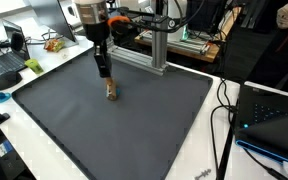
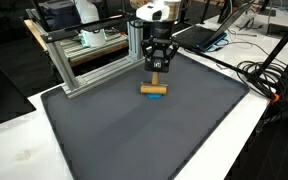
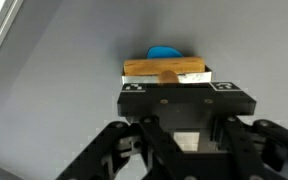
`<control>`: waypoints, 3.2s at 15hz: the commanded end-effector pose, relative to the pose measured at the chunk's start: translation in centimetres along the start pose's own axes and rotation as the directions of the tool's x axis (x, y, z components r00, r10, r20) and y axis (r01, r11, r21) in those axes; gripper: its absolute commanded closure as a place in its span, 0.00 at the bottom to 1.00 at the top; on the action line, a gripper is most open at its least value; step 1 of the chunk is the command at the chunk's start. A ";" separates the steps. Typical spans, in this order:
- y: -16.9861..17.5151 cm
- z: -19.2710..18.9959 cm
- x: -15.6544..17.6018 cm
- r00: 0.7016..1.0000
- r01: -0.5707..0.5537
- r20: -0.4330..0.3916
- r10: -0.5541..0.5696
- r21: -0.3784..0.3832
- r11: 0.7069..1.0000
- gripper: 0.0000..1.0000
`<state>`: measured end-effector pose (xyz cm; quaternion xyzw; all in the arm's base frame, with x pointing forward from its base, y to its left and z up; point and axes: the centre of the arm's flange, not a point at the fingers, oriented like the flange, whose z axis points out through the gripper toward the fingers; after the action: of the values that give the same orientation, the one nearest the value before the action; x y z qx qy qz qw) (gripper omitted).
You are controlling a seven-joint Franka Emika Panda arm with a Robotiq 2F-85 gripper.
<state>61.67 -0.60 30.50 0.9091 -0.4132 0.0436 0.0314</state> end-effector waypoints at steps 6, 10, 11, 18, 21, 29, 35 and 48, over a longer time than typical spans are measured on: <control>-0.4 3.6 1.6 1.000 0.006 -0.004 -0.006 0.003 1.000 0.78; -0.4 3.7 1.9 1.000 0.005 -0.007 -0.005 -0.001 1.000 0.78; -0.4 3.7 1.9 1.000 0.004 -0.008 -0.004 -0.002 1.000 0.78; -0.4 3.9 2.3 1.000 -0.001 -0.010 0.001 -0.004 1.000 0.78; -0.4 3.9 2.5 1.000 -0.003 -0.011 0.003 -0.006 1.000 0.78; -0.5 4.0 2.8 1.000 -0.002 -0.013 0.002 -0.002 1.000 0.78; -0.6 3.5 1.6 0.997 0.060 0.045 -0.061 0.013 0.998 0.78; -0.3 3.3 0.9 0.972 0.111 0.207 -0.112 0.013 0.994 0.78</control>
<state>62.96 -2.64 30.55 0.9322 -0.3619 -0.0072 -0.0030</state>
